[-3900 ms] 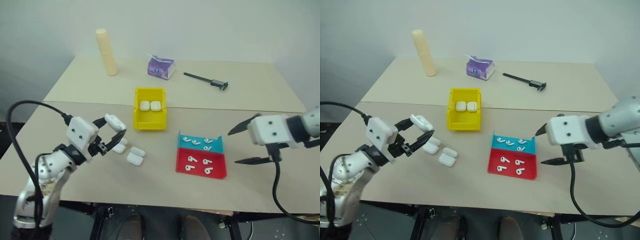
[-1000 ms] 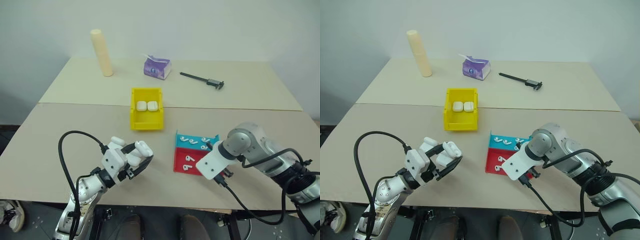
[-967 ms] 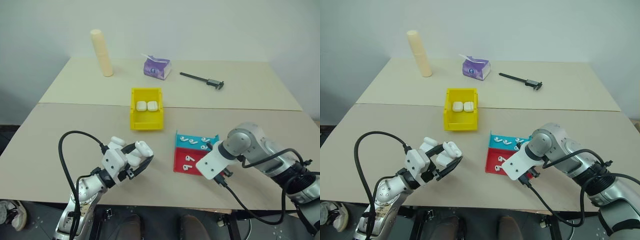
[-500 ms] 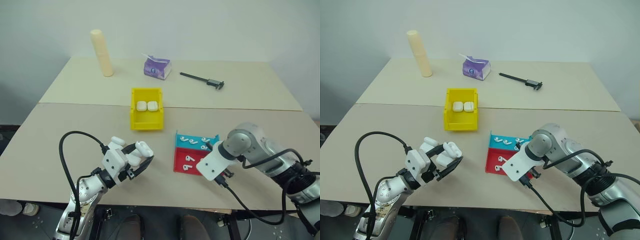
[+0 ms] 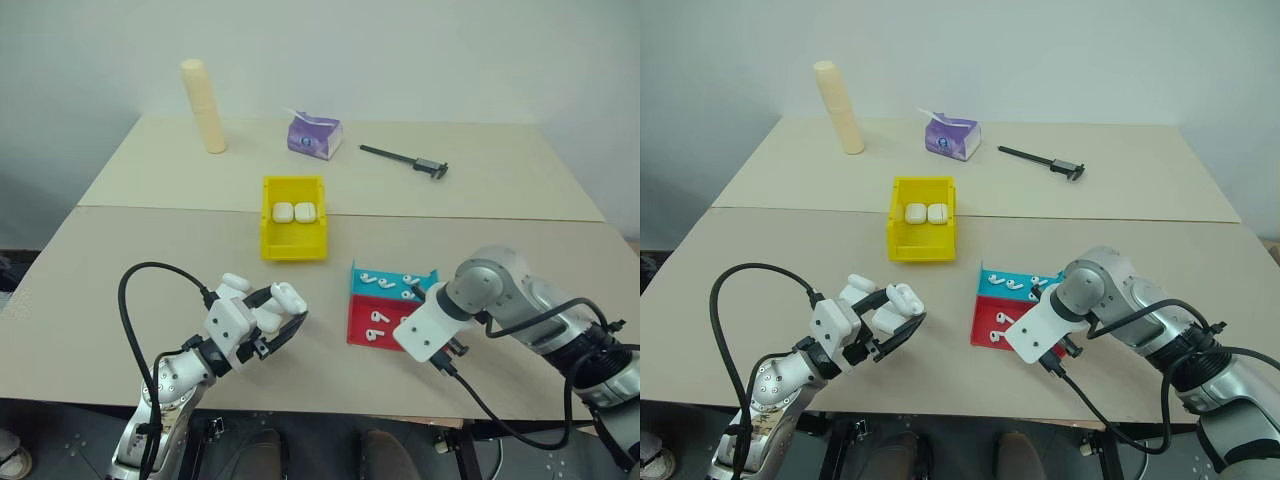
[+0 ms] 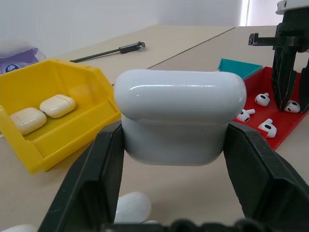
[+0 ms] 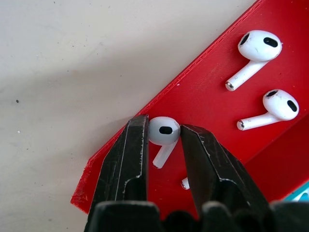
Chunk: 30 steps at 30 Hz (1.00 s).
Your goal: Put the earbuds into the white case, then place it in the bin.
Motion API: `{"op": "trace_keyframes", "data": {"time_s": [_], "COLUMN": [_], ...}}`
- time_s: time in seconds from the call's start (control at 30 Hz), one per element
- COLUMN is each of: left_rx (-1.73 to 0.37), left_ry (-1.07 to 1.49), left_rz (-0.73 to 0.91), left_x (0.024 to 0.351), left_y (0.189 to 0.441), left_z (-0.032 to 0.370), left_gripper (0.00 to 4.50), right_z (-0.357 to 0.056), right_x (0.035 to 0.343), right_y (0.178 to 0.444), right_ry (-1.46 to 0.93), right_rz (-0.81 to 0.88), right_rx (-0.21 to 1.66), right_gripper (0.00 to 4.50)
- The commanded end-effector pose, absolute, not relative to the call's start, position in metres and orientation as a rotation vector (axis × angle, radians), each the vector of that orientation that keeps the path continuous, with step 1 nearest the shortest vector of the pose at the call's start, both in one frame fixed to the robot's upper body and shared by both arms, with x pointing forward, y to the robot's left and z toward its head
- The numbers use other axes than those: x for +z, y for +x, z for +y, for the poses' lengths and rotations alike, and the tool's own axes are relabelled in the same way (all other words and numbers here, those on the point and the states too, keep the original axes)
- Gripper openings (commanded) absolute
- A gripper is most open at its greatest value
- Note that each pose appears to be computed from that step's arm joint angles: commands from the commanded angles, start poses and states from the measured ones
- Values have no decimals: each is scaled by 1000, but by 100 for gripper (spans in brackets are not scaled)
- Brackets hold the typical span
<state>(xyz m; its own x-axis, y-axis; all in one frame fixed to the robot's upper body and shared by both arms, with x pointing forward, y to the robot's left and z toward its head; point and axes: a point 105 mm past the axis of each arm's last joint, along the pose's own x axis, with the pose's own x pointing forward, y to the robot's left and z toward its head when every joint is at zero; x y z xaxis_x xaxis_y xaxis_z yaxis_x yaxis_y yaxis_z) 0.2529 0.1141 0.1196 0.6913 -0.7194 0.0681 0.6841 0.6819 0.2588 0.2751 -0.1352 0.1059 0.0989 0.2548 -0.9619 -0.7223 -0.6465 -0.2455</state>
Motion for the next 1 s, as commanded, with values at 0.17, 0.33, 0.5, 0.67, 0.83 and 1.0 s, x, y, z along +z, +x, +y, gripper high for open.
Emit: {"op": "trace_keyframes", "data": {"time_s": [0.17, 0.33, 0.5, 0.67, 0.83, 1.0], "left_rx": [-833, -897, -953, -976, -981, -962], "left_ry": [175, 147, 168, 178, 179, 176], "left_rz": [-270, -303, -295, -292, -289, -278], "left_x": [144, 155, 153, 153, 152, 149], "left_y": [249, 249, 250, 253, 254, 252], "left_z": [101, 93, 93, 92, 92, 93], "left_gripper": [278, 278, 278, 278, 278, 278], "right_z": [-132, -132, -133, -140, -136, -132], "right_x": [119, 135, 149, 148, 137, 132], "right_y": [273, 269, 266, 266, 266, 268], "right_ry": [-1539, -1451, -1357, -1367, -1476, -1589], "right_rz": [430, 395, 378, 400, 381, 314], "right_rx": [1618, 1578, 1531, 1507, 1556, 1608], "right_gripper": [139, 139, 139, 139, 139, 139]}}
